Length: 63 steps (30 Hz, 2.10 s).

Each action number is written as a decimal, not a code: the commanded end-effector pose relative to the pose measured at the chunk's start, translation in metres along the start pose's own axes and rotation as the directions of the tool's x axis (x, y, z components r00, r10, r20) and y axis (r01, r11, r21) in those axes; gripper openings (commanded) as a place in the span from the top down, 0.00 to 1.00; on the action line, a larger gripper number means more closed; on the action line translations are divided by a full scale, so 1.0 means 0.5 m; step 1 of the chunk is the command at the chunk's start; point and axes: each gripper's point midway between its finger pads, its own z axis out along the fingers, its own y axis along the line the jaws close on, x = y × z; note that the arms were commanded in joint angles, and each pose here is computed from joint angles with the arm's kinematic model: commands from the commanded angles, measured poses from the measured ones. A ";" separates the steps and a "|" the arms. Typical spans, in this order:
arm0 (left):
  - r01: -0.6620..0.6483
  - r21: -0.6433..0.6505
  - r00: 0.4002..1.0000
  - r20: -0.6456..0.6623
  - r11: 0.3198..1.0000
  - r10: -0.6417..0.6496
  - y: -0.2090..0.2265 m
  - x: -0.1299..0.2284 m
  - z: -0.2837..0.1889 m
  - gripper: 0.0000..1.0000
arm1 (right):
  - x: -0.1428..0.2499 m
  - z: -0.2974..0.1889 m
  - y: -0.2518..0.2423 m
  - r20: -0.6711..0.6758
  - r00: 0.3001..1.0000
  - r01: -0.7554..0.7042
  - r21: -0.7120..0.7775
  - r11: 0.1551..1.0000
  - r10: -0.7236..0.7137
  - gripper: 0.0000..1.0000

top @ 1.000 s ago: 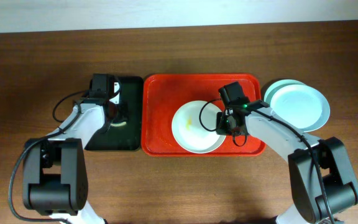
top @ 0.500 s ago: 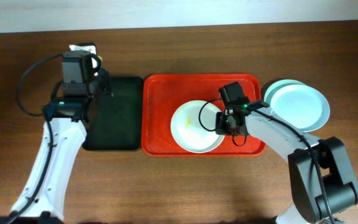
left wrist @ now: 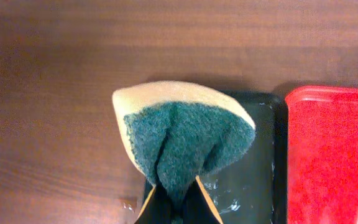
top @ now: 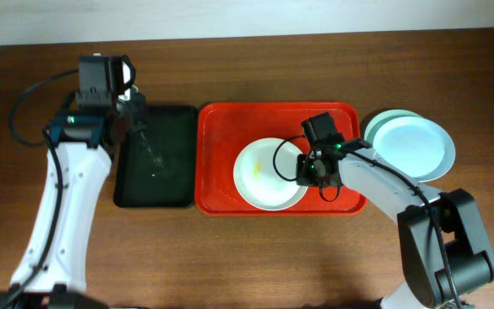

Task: Clean dirty plates on tray and stack at the side
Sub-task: 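Lift the sponge with the left gripper up from the black tray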

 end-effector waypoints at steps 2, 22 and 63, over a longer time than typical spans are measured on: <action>0.045 0.073 0.991 -0.131 0.996 -0.035 0.000 -0.017 0.027 1.00 | 0.007 0.002 -0.003 -0.010 1.000 -0.008 -0.001 1.000 0.008 0.96; 0.152 0.097 0.925 -0.364 0.984 -0.107 -0.031 0.025 0.082 1.00 | 0.008 0.002 0.009 -0.017 1.000 -0.008 -0.035 0.999 0.008 0.96; 0.070 0.145 0.946 -0.323 0.987 -0.019 -0.076 0.011 0.083 1.00 | 0.016 -0.002 0.049 -0.048 0.999 -0.009 -0.148 0.989 0.002 0.96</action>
